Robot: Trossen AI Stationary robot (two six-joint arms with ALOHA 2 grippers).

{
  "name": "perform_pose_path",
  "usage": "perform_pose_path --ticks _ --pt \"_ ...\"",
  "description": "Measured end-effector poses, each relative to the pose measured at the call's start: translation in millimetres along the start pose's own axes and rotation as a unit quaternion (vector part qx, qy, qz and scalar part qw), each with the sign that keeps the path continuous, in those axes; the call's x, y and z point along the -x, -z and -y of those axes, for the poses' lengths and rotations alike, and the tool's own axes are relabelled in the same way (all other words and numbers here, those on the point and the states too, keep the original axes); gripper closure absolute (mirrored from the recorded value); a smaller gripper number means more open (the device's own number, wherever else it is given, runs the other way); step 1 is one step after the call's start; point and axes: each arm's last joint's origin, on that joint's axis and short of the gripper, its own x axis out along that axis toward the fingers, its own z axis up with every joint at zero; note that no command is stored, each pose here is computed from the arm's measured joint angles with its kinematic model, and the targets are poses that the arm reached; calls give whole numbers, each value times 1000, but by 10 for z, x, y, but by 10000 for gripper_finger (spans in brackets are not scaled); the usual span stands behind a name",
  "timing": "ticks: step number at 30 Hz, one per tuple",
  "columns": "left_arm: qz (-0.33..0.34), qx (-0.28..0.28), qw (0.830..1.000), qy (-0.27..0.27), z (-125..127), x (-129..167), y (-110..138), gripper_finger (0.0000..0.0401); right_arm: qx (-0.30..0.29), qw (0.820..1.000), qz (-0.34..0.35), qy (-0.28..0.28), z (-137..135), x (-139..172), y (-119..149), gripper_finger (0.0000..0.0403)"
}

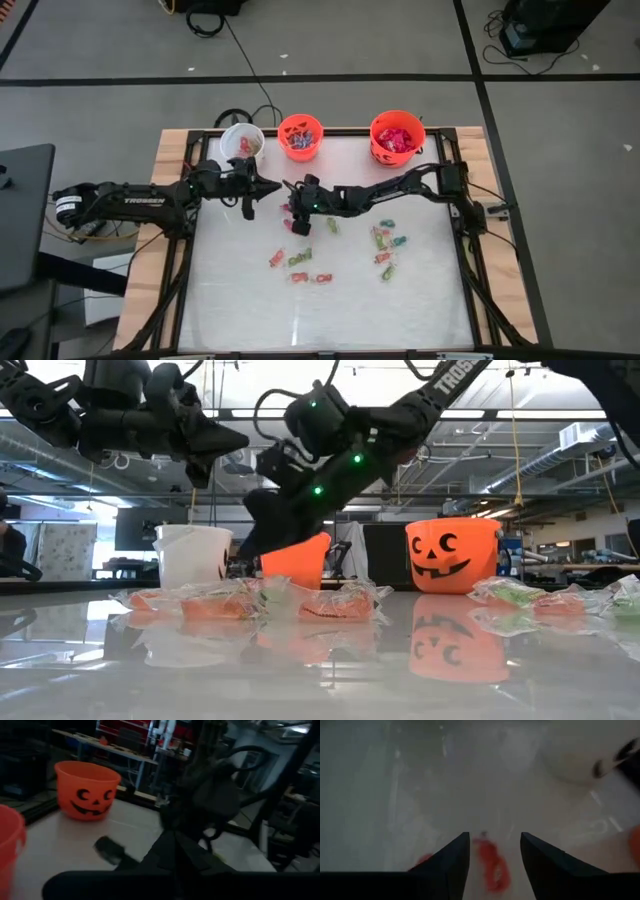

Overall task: Sort candy by brand, put in halloween buckets
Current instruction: Put the orange gummy into the white bucket

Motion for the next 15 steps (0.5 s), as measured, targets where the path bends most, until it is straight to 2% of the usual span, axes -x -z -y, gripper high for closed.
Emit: perform_pose_path --ticks 4,8,12,15 --pt "4 -16 1000 7 33 -6 -2 395 4 999 -27 -16 -12 -89 136 201" --pt "2 -52 998 39 81 -12 1 391 4 998 -38 -49 27 -148 207 200" --pt "-6 -49 998 41 82 -13 18 390 -9 998 -49 -30 80 -191 263 207" --pt "1 -33 999 31 80 -13 6 390 -11 999 -47 -24 112 -197 258 231"
